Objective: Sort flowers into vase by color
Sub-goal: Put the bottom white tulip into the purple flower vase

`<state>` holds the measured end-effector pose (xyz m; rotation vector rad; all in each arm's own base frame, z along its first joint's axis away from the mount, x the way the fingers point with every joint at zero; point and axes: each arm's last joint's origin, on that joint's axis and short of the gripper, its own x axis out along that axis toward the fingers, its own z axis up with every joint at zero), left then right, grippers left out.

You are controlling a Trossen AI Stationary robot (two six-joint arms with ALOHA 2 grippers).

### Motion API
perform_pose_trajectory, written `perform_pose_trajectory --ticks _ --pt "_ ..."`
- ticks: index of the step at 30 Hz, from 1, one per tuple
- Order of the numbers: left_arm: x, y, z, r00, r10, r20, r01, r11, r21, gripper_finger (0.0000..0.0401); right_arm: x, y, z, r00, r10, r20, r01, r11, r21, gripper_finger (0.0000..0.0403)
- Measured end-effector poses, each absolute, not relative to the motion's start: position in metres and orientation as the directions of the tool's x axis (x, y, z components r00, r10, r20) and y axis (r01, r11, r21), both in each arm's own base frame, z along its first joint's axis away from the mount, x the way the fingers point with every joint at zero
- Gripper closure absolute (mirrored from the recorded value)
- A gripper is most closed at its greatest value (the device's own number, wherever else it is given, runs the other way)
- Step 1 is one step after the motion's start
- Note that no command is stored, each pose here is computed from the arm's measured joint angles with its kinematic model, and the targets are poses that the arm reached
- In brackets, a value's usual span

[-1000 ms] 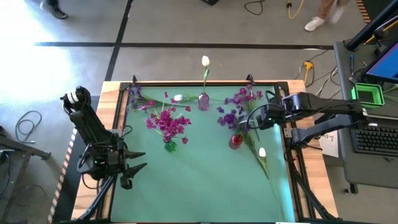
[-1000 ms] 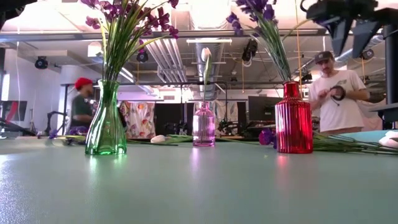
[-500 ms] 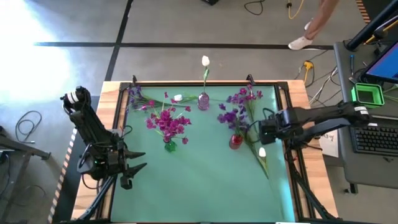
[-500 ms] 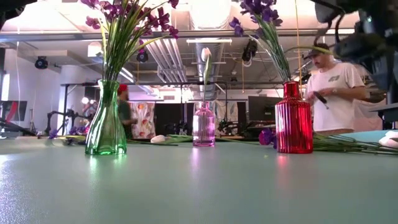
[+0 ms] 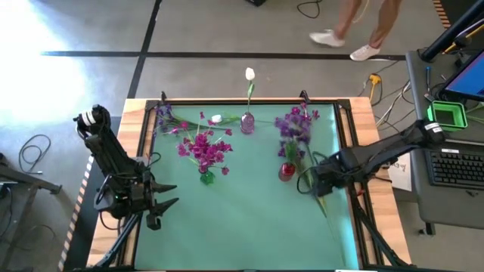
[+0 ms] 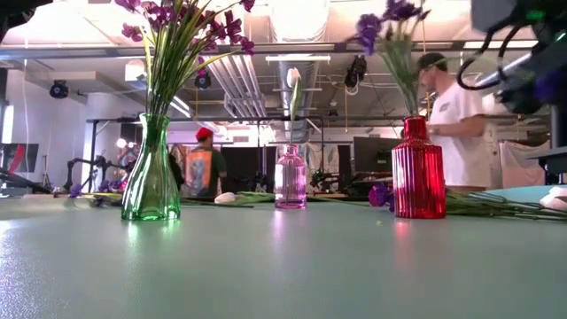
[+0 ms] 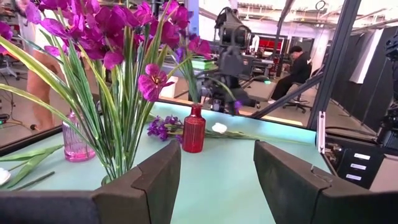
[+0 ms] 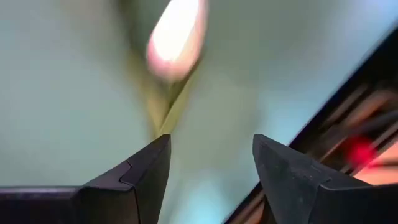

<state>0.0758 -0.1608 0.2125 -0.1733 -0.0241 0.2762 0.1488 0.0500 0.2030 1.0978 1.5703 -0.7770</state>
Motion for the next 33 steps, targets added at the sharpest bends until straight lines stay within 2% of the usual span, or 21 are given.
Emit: perform_pose_trajectory --ticks 4,9,15,33 --pt "0.076 -0.161 0.212 0.962 0.273 0.0 -0.27 0.949 -0.163 0.0209 0.153 0.07 0.199 -0.077 0.33 -0.941 0.919 0.388 0.061 0.0184" --pt "0.076 -0.161 0.211 0.962 0.274 0.0 -0.271 0.951 -0.149 0.0209 0.151 0.09 0.189 -0.152 0.304 -0.941 0.912 0.41 -0.014 0.0184" --pt "0.076 -0.161 0.211 0.962 0.273 0.0 -0.27 0.951 -0.148 0.0209 0.154 0.103 0.179 -0.181 0.284 -0.942 0.901 0.431 -0.044 0.0184" --pt "0.076 -0.161 0.211 0.962 0.273 0.0 -0.269 0.948 -0.17 0.0209 0.161 0.139 0.147 -0.191 0.239 -0.952 0.837 0.547 -0.03 0.0184"
